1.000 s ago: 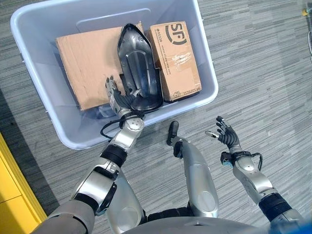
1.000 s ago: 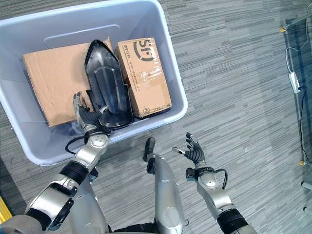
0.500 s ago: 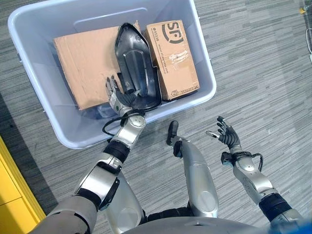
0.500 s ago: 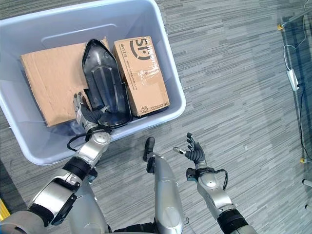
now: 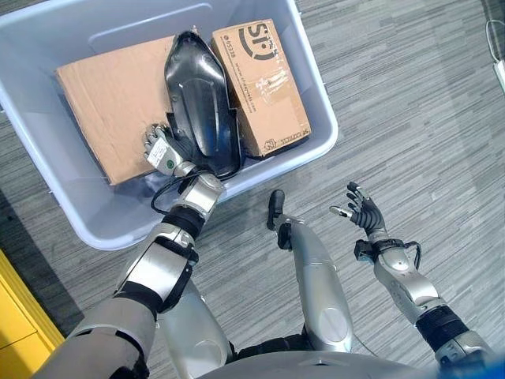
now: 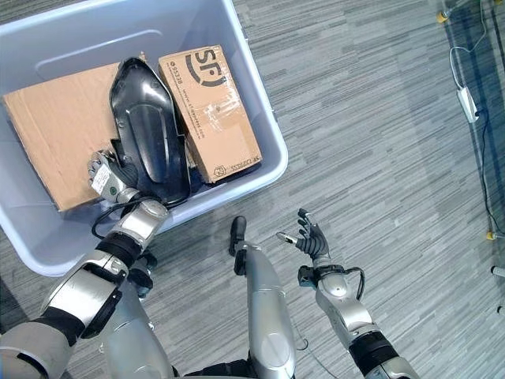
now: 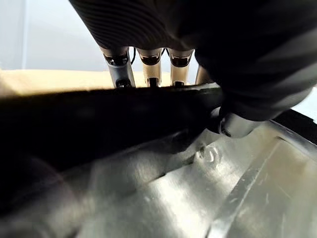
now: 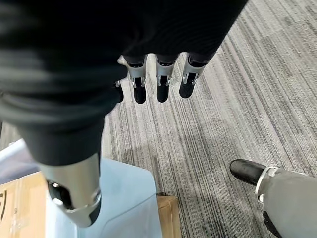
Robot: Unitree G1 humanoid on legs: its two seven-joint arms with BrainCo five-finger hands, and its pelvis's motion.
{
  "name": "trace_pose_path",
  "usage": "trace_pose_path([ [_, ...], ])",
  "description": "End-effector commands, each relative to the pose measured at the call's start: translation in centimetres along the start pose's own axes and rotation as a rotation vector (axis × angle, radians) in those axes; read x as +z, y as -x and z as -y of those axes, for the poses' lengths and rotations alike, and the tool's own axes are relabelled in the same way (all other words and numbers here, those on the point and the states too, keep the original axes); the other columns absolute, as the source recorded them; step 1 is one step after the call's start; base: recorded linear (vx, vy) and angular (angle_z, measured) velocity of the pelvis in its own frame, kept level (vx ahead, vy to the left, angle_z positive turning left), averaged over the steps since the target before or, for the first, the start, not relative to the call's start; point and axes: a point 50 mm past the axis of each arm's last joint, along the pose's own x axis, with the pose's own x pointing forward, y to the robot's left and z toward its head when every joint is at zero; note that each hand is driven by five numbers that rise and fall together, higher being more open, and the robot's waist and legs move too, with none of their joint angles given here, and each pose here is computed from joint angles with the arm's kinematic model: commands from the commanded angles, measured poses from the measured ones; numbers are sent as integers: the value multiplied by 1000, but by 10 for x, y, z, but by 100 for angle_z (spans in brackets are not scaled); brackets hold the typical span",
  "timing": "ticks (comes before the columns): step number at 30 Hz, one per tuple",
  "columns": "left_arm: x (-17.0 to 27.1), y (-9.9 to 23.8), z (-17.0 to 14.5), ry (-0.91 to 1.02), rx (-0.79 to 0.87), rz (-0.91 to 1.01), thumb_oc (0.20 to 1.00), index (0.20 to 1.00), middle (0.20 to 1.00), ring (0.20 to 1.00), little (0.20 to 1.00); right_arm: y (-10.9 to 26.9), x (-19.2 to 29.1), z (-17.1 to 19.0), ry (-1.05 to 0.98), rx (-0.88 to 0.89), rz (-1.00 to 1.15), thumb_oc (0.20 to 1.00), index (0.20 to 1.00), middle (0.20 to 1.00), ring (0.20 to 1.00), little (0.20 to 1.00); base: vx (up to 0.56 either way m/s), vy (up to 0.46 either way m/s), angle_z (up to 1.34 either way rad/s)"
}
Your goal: Move parts from the plastic box to the shelf.
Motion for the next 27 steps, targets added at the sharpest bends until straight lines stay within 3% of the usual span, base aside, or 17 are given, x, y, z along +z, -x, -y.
trace_pose_path([
  [1, -111, 48, 20, -225, -248, -472, 200, 200, 200, 200, 200, -1, 19, 13, -9, -25, 77, 1000, 1000, 1000, 1000, 1000, 0, 0, 0],
  [17, -119, 45, 15, -95, -148, -499, 200, 200, 200, 200, 200, 3, 19, 12, 19, -12, 92, 1000, 1000, 1000, 1000, 1000, -2, 15, 0],
  [27, -118, 15, -6, 169, 19, -472, 200, 200, 200, 200, 200, 7, 21, 18, 97, -1, 110, 1000, 1000, 1000, 1000, 1000, -14, 101, 4],
])
